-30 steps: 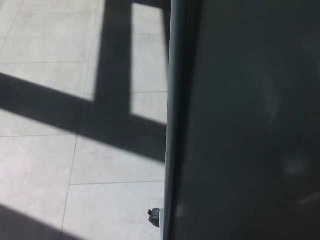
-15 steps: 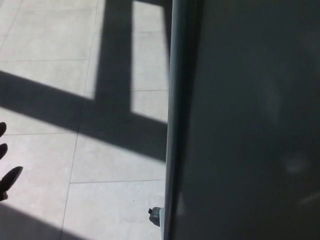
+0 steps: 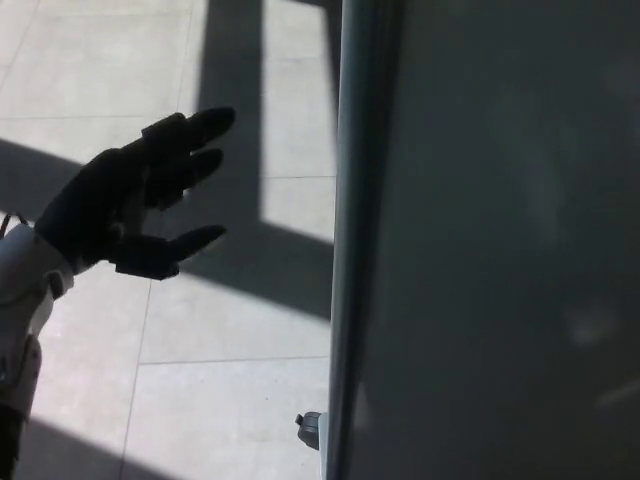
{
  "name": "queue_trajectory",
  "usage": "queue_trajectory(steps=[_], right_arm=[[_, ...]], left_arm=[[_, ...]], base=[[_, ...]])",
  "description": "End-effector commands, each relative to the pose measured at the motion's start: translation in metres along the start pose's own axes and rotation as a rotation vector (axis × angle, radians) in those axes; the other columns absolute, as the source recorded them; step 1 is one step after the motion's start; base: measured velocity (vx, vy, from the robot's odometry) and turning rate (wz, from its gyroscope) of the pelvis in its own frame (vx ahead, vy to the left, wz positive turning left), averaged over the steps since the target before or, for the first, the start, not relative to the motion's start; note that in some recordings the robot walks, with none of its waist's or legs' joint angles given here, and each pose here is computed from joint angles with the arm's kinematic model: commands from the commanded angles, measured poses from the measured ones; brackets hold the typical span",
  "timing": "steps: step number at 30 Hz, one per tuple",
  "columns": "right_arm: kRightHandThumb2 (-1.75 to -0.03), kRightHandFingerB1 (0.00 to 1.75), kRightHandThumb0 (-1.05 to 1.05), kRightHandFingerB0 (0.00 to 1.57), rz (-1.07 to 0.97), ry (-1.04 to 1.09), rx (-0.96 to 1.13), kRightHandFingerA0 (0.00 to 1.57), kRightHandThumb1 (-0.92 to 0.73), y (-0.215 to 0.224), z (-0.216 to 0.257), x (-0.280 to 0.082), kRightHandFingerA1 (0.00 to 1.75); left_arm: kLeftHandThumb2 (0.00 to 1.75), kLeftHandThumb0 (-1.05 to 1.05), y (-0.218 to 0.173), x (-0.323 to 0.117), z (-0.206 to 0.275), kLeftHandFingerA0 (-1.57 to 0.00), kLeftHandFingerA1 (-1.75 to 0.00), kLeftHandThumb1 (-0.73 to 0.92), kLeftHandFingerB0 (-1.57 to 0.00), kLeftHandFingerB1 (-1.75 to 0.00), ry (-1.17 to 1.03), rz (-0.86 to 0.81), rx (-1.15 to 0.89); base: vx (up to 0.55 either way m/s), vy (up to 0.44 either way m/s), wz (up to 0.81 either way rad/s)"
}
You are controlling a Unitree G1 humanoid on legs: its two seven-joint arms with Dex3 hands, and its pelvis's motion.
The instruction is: A white board is being place on the right hand side and parallel to the robot and the robot uses its left hand to grab on the leftside of the whiteboard and drag the whiteboard from the right hand side to the left hand side
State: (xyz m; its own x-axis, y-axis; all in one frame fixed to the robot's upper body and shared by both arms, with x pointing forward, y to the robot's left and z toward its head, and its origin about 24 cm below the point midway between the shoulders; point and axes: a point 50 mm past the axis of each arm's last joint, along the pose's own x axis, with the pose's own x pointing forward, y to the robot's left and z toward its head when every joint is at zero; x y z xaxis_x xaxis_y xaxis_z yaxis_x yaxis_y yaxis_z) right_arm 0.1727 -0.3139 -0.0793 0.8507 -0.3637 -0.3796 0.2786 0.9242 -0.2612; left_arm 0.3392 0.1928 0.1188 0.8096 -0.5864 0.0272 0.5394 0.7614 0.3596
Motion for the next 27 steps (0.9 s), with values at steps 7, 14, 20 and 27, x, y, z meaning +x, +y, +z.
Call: queue_trajectory(steps=[7,14,20,27], right_arm=[[-0.92,0.44,-0.61,0.21,0.098,-0.045,0.24,0.35,-0.76,0.007,-0.005,-0.007,0.52],[-0.66,0.35,-0.64,0.26,0.107,-0.049,0.227,0.46,-0.84,0.007,-0.006,-0.009,0.46],[-0.67,0.37,-0.64,0.27,0.11,-0.057,0.201,0.47,-0.86,0.009,-0.004,-0.008,0.47],[-0.67,0.37,-0.65,0.3,0.116,-0.069,0.16,0.49,-0.9,0.009,-0.003,-0.009,0.47]], left_arm=[[0.88,-0.76,-0.042,0.045,0.0,0.0,-0.13,0.45,0.0,-0.12,0.077,-0.123,-0.044],[0.88,-0.76,-0.054,0.059,0.001,0.0,-0.15,0.45,0.0,-0.11,0.093,-0.124,-0.085],[0.58,-0.82,-0.057,0.072,0.007,0.0,-0.2,0.57,0.0,-0.15,0.089,-0.114,-0.152],[0.88,-0.77,-0.063,0.084,0.01,0.0,-0.16,0.46,0.0,-0.11,0.087,-0.09,-0.201]], base=[[0.0,0.0,0.0],[0.0,0.0,0.0],[0.0,0.0,0.0],[0.0,0.0,0.0]])
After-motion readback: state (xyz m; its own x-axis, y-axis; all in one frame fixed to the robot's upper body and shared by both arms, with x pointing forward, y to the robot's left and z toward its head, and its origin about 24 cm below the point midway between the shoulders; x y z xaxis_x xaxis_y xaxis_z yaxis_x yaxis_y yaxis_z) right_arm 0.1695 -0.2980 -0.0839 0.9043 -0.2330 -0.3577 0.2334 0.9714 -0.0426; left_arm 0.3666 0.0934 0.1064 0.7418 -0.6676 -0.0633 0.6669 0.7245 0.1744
